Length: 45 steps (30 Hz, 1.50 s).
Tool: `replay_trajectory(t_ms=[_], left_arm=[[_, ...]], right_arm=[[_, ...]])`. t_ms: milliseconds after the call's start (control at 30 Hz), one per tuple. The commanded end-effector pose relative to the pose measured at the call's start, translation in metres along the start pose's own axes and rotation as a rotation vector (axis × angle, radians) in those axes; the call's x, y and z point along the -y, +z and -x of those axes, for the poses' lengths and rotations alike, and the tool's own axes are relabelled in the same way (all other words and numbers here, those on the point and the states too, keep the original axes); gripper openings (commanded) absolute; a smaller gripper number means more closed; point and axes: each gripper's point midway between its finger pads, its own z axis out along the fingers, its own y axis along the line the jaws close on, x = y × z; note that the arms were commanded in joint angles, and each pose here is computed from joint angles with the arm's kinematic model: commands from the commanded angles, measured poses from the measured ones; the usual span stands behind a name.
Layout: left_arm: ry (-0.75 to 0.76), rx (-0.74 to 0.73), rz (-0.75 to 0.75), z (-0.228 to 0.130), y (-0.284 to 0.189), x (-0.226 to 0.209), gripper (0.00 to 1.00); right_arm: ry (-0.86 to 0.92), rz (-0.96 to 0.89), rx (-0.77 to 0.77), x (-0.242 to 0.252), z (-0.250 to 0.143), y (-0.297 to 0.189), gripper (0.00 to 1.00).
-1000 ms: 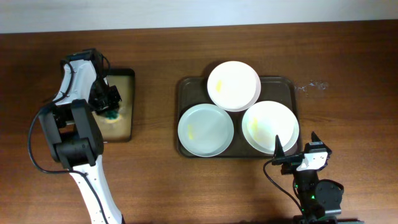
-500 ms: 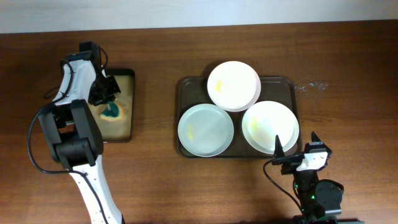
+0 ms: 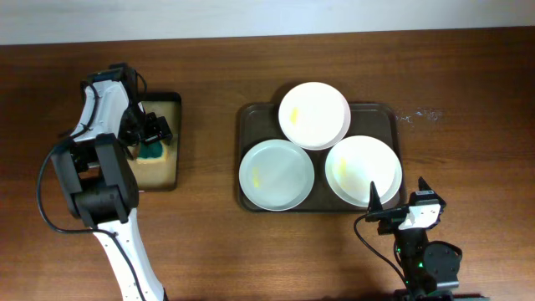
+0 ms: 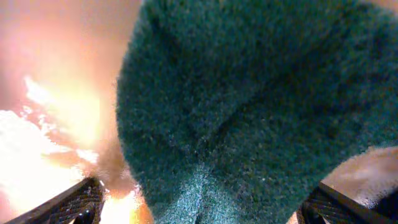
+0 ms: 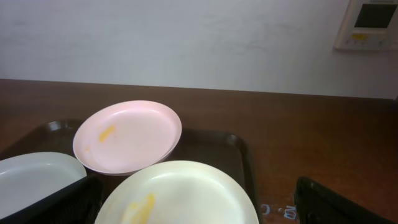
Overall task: Clean dirty plates on tray and stack at the side
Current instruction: 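Dip and rub the held sponge in the water tray with left gripper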
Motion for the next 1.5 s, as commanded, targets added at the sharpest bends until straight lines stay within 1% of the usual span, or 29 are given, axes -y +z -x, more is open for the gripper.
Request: replay_trajectory(t_ms=[0,33,67,100,133,167,200,233,267,367,467,667,733,800,867,967,1067,1167,1233,1300,1400,1467], left_arm=[[0.001,0.030,0.060,0.008,0.003,-0.009,0.93],[0.001,0.036,0.073,0.009,0.003,-0.012,0.93],[0.001,0.040,0.080,0.010,0.003,-0.013,0.90],[0.001,0.043,0.078,0.010,0.003,-0.013,0.70],[0.001,0.043,0.078,0.010,0.003,-0.013,0.56],[0.001,0.042,0.078,0.010,0.003,-0.013,0.32],[0.001,0.042,0.078,0.010,0.003,-0.013,0.15],[0.001,0.042,0.078,0.010,0.003,-0.013,0.02],[0.001,0.042,0.079,0.010,0.003,-0.013,0.00],[0.000,0.049,0.076,0.012,0.000,-0.012,0.00],[-0.001,0.060,0.073,0.015,-0.015,-0.011,0.00],[-0.005,0.134,0.032,0.025,-0.090,-0.006,0.00],[-0.004,0.172,-0.017,0.024,-0.125,-0.001,0.00],[-0.001,0.198,-0.057,0.022,-0.146,0.004,0.00],[0.006,0.228,-0.127,0.016,-0.173,0.013,0.00],[0.034,0.257,-0.194,0.013,-0.191,0.022,0.00],[0.036,0.236,-0.161,0.013,-0.180,0.018,0.00],[0.039,0.122,-0.129,0.007,-0.139,0.017,0.00],[0.054,0.056,-0.066,0.006,-0.096,0.008,0.00],[0.037,0.009,-0.091,0.001,-0.081,0.006,0.00],[0.015,0.001,-0.190,-0.001,-0.095,0.010,0.00],[-0.009,0.029,-0.269,0.002,-0.122,0.009,0.00]], right_arm=[[0.003,-0.004,-0.006,0.000,-0.003,0.000,0.98],[0.003,-0.004,-0.006,0.000,-0.003,0.000,0.99],[0.003,-0.004,-0.006,0.000,-0.003,0.000,0.98],[0.003,-0.003,-0.006,0.000,-0.003,0.000,0.98],[0.003,-0.004,-0.006,0.000,-0.003,0.000,0.98],[0.003,-0.004,-0.006,0.000,-0.003,0.000,0.98],[0.003,-0.004,-0.006,0.000,-0.003,0.000,0.98],[0.003,-0.004,-0.006,0.000,-0.003,0.000,0.98],[0.003,-0.004,-0.006,0.000,-0.003,0.000,0.98],[0.003,-0.004,-0.006,0.000,-0.003,0.000,0.99],[0.003,-0.004,-0.006,0.000,-0.003,0.000,0.98],[0.003,-0.003,-0.006,0.000,-0.003,0.000,0.98],[0.003,-0.004,-0.006,0.000,-0.003,0.000,0.98],[0.003,-0.004,-0.006,0.000,-0.003,0.000,0.98],[0.003,-0.004,-0.006,0.000,-0.003,0.000,0.98],[0.003,-0.004,-0.006,0.000,-0.003,0.000,0.98],[0.003,-0.004,-0.006,0.000,-0.003,0.000,0.98],[0.003,-0.004,-0.006,0.000,-0.003,0.000,0.98],[0.003,-0.004,-0.006,0.000,-0.003,0.000,0.98],[0.003,-0.004,-0.006,0.000,-0.003,0.000,0.98],[0.003,-0.004,-0.006,0.000,-0.003,0.000,0.98],[0.003,-0.003,-0.006,0.000,-0.003,0.000,0.98]])
